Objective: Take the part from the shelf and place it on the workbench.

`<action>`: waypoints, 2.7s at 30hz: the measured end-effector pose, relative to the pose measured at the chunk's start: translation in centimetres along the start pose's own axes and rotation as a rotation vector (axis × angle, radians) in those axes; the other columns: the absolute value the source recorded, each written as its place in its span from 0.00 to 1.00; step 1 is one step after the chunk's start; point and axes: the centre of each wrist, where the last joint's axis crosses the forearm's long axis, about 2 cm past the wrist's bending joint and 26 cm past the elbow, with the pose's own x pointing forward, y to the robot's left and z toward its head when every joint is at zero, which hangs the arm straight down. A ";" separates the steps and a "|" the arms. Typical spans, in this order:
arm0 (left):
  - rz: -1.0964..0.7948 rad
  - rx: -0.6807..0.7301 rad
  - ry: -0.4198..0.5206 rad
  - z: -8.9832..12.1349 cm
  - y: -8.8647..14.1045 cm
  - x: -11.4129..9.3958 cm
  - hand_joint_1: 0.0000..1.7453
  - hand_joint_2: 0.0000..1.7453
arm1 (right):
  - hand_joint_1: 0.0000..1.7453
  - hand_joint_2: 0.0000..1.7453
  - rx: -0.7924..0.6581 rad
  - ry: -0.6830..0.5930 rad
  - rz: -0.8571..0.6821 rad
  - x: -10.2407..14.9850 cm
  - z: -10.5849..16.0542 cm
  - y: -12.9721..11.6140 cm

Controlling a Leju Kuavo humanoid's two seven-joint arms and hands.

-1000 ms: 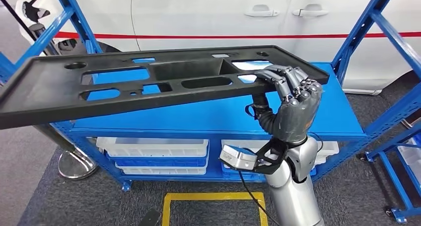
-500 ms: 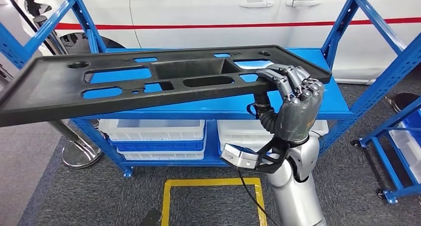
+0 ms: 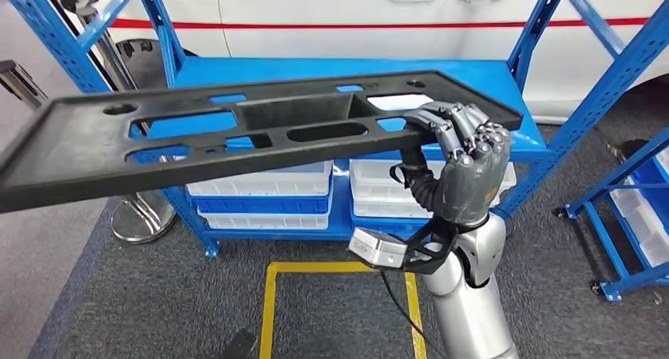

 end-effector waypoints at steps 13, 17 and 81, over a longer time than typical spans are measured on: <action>0.004 0.000 -0.003 0.0 -0.1 0.0 0.00 1.00 | 1.00 1.00 0.006 -0.002 0.011 0.0 -0.2 0.1; 0.007 -0.003 0.003 0.2 -0.3 -0.2 0.00 1.00 | 1.00 1.00 0.004 -0.004 0.009 0.0 -0.3 0.1; 0.024 0.004 0.004 0.1 -0.4 -0.1 0.00 1.00 | 1.00 1.00 -0.007 -0.025 -0.005 0.4 -0.9 0.6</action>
